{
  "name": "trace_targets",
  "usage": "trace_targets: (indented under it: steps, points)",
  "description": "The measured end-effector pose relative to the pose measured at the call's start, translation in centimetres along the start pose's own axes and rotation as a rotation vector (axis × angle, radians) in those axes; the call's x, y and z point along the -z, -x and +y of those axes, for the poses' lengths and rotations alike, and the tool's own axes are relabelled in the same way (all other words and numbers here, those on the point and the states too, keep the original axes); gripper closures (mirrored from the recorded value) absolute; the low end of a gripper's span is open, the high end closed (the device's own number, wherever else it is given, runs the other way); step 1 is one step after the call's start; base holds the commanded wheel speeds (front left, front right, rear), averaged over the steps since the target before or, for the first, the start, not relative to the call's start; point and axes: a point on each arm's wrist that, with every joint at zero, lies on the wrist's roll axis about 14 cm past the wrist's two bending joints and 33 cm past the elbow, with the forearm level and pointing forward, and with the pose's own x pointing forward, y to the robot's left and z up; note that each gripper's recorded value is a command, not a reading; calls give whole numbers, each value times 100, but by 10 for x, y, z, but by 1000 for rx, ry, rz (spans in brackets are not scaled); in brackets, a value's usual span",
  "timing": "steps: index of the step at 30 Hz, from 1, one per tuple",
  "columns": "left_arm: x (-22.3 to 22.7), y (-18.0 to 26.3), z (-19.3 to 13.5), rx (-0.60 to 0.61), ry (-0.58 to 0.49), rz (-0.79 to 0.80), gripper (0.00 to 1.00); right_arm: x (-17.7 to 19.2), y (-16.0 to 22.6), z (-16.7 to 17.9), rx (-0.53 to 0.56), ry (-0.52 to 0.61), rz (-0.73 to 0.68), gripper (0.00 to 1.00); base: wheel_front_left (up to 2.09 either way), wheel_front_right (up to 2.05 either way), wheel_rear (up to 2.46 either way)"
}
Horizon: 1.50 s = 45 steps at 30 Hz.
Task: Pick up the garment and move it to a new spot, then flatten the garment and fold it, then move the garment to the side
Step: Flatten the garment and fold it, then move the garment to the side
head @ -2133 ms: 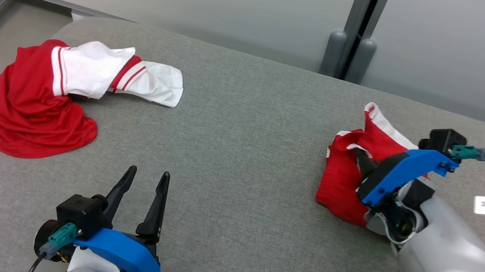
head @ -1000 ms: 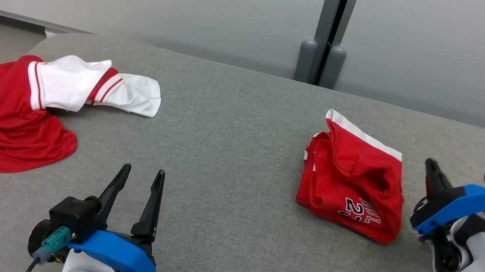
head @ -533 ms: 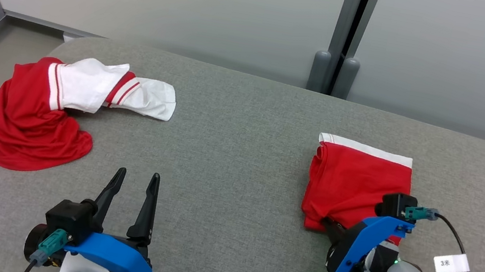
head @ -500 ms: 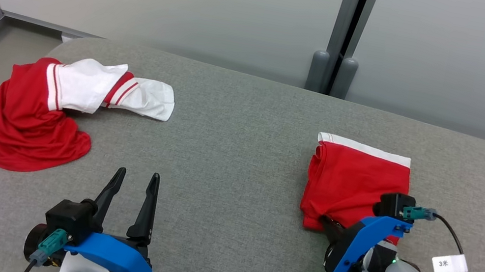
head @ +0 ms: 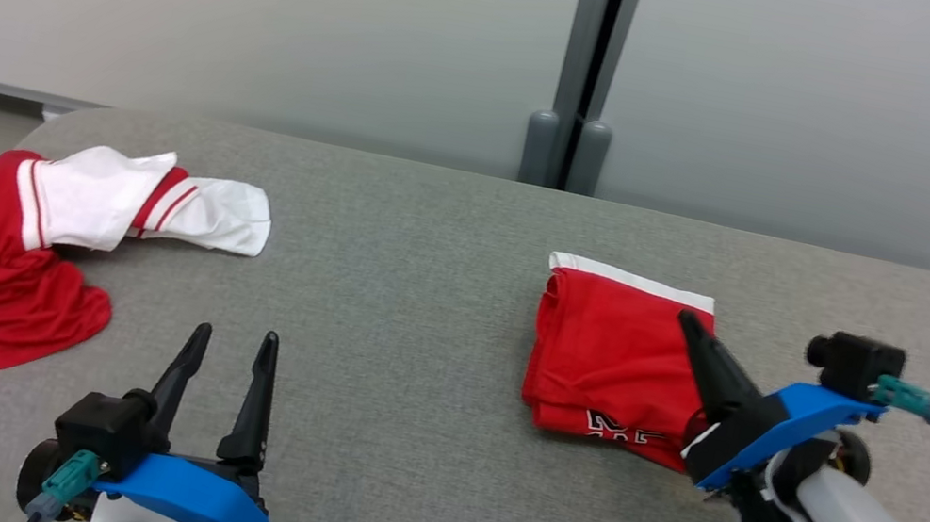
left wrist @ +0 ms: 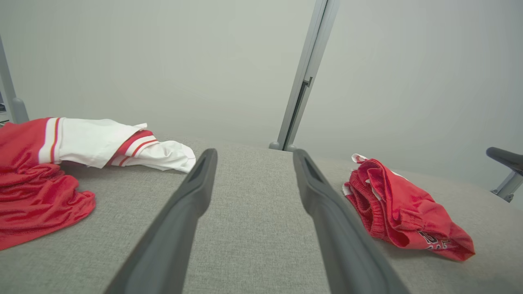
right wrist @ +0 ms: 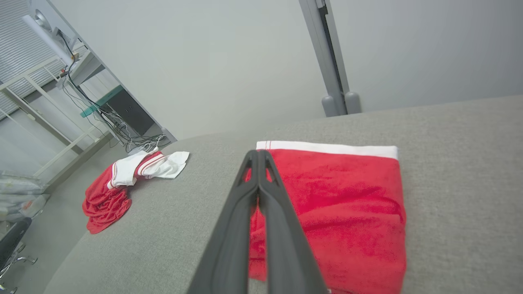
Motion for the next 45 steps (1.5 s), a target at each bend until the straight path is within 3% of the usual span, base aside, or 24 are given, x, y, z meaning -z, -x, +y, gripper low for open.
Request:
trace_targets:
  steps: [1,2,3,4,5,8,11,26,39,45]
  points:
    - [-1,-1,-1,3,0,-3,0,-10,3,-3,0,14,-28,62,0,0,0]
    - [-2,-2,-1,5,-1,-8,0,-19,7,-7,6,27,-53,62,0,0,0]
    - [-5,-3,-3,10,-2,-15,0,-29,11,-11,11,42,-79,51,0,0,0]
    - [-7,-4,-3,12,-5,-22,0,-37,14,-15,17,52,-103,13,0,0,0]
    - [-10,-6,-4,14,-7,-31,0,-50,18,-18,25,48,-144,0,0,0,0]
    - [-15,-10,-5,19,-16,-48,0,-83,33,-24,38,85,-253,0,0,0,0]
    - [-18,-12,-3,20,-33,-56,0,-84,52,-34,72,129,-294,0,0,0,0]
    - [-10,-19,-21,87,-121,-28,0,-24,107,-70,263,253,-243,0,0,0,0]
    - [0,-18,-17,87,-161,4,0,-5,103,-76,290,275,-186,0,0,0,0]
    - [2,-23,-16,84,-168,10,0,4,70,-67,256,192,-125,0,0,0,0]
